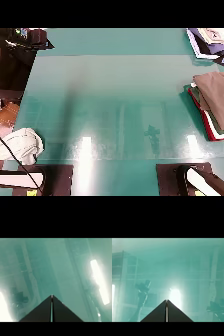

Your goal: Fold the shirts.

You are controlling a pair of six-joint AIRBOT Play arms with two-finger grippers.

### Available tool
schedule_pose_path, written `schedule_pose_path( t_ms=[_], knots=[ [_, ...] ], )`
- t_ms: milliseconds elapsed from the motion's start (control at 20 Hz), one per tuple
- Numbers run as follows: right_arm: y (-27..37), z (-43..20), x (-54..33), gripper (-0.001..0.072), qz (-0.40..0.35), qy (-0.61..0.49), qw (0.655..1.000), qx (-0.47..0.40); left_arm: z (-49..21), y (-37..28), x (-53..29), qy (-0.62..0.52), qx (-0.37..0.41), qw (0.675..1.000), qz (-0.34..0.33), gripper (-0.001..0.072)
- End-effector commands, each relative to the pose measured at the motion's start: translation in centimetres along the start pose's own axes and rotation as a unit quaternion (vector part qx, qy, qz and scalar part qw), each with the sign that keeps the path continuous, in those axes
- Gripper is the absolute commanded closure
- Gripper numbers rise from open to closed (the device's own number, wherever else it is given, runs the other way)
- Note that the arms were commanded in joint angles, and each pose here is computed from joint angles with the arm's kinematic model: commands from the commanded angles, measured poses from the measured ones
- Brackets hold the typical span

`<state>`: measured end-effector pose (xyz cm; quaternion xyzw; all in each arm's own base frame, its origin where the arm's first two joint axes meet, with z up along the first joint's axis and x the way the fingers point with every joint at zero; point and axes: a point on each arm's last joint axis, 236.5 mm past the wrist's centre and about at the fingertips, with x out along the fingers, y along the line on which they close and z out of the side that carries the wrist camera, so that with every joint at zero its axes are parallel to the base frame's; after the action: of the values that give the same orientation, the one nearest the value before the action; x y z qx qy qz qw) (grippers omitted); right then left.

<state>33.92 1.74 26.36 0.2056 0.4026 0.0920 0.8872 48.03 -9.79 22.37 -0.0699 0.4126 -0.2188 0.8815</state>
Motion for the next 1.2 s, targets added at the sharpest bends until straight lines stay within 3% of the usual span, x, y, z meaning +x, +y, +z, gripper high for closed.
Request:
schedule_pose_path(
  t_ms=[0, 700, 850, 1150],
  knots=[
    [0.3, 0.1, 0.1, 0.0696, 0.003, -0.003, 1.000, -0.003, 0.1, 0.0, 0.0, -0.002, 0.000, 1.000, 0.000, 0.0684],
    [0.3, 0.0, 0.1, 0.0695, 0.003, -0.001, 1.000, -0.003, 0.4, -0.8, 0.0, -0.007, -0.015, 1.000, -0.018, 0.0684],
    [0.3, 0.0, 0.1, 0.0696, 0.003, -0.002, 1.000, -0.003, -2.4, -1.2, -0.4, 0.051, -0.018, 0.998, -0.023, 0.0684],
    [0.4, 0.1, 0.1, 0.0696, 0.004, -0.003, 1.000, -0.030, -8.4, 5.0, -9.0, 0.113, -0.031, 0.974, 0.196, 0.0684]
  ],
)
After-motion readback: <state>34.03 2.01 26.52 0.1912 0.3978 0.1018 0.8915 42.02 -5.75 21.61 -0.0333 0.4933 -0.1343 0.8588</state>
